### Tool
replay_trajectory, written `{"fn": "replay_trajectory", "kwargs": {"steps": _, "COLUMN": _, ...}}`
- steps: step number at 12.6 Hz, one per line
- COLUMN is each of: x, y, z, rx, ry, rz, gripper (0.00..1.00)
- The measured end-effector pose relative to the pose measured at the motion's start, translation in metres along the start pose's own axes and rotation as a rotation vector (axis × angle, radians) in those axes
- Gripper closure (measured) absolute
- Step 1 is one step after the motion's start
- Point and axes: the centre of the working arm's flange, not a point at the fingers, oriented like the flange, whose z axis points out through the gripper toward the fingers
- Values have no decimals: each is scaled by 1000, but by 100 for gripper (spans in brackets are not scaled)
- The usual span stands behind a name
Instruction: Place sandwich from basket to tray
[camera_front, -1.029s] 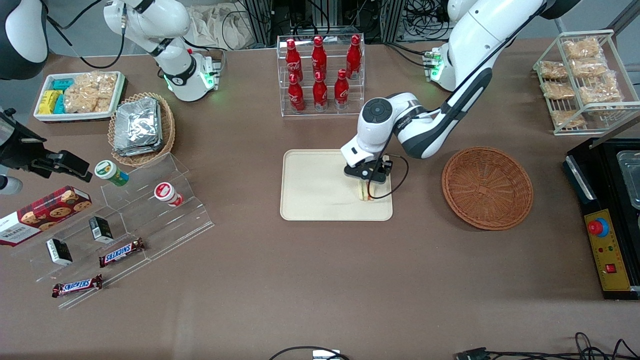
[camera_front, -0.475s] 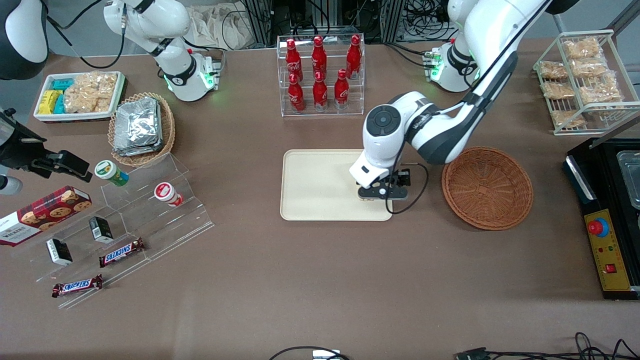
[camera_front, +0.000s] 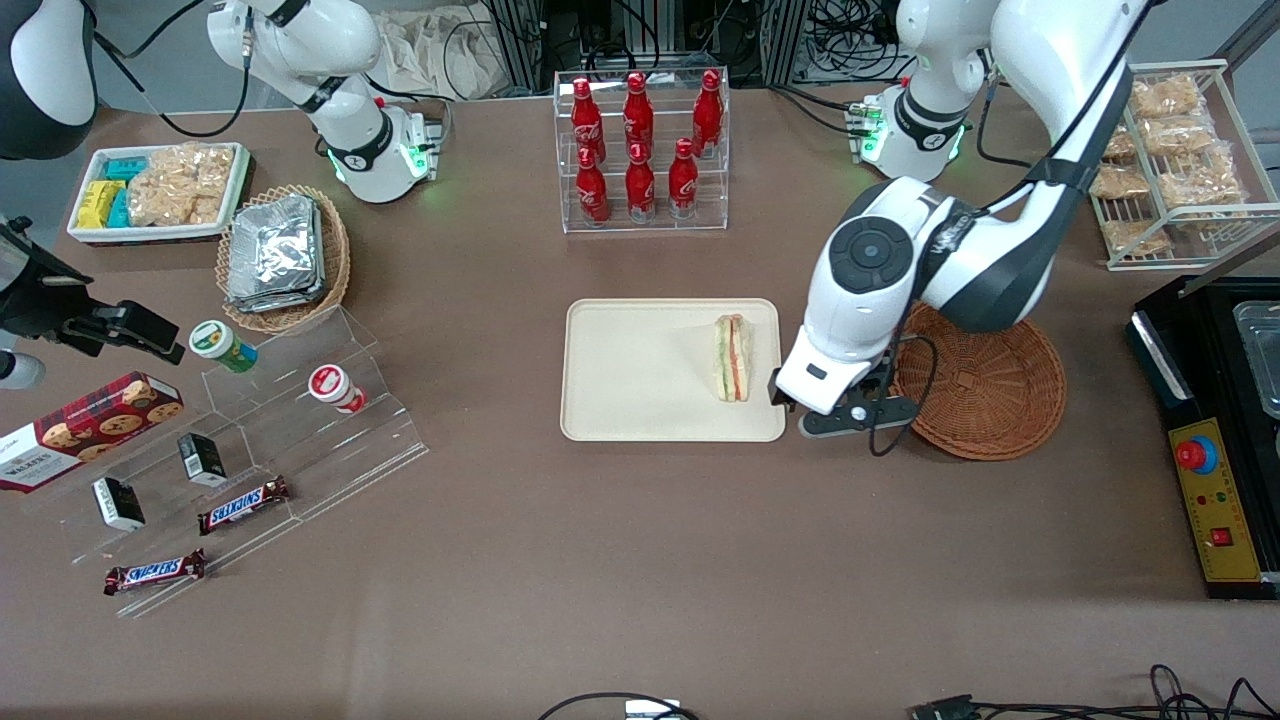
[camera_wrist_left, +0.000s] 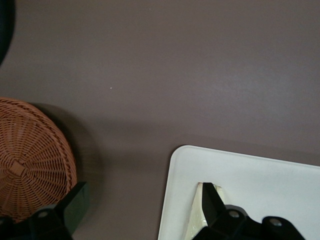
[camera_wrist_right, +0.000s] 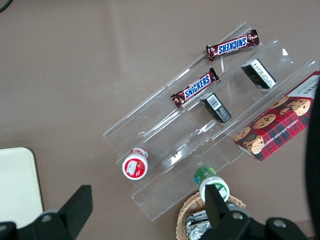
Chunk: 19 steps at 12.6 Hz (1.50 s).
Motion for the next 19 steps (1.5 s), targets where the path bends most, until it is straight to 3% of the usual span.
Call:
{"fn": "replay_trajectory", "kwargs": {"steps": 3, "x": 12, "y": -23, "z": -12, "rx": -38, "ry": -36, "rz": 35, "gripper": 0}}
{"fn": "replay_trajectory", "kwargs": {"steps": 6, "x": 19, "y": -65, "z": -41, "rx": -5, "ry": -67, "rz": 145, "gripper": 0}}
{"fn": "replay_trajectory", "kwargs": {"steps": 10, "x": 23, "y": -157, "z": -98, "rx": -16, "ry": -117, "rz": 253, "gripper": 0}}
{"fn": "replay_trajectory", "kwargs": {"steps": 14, "x": 10, "y": -230, "z": -146, "rx": -14, "ry": -134, "rz": 298, "gripper": 0}}
{"fn": "replay_trajectory", "kwargs": {"steps": 19, "x": -4, "y": -258, "z": -171, "rx": -33, "ry": -144, "rz": 279, "gripper": 0}}
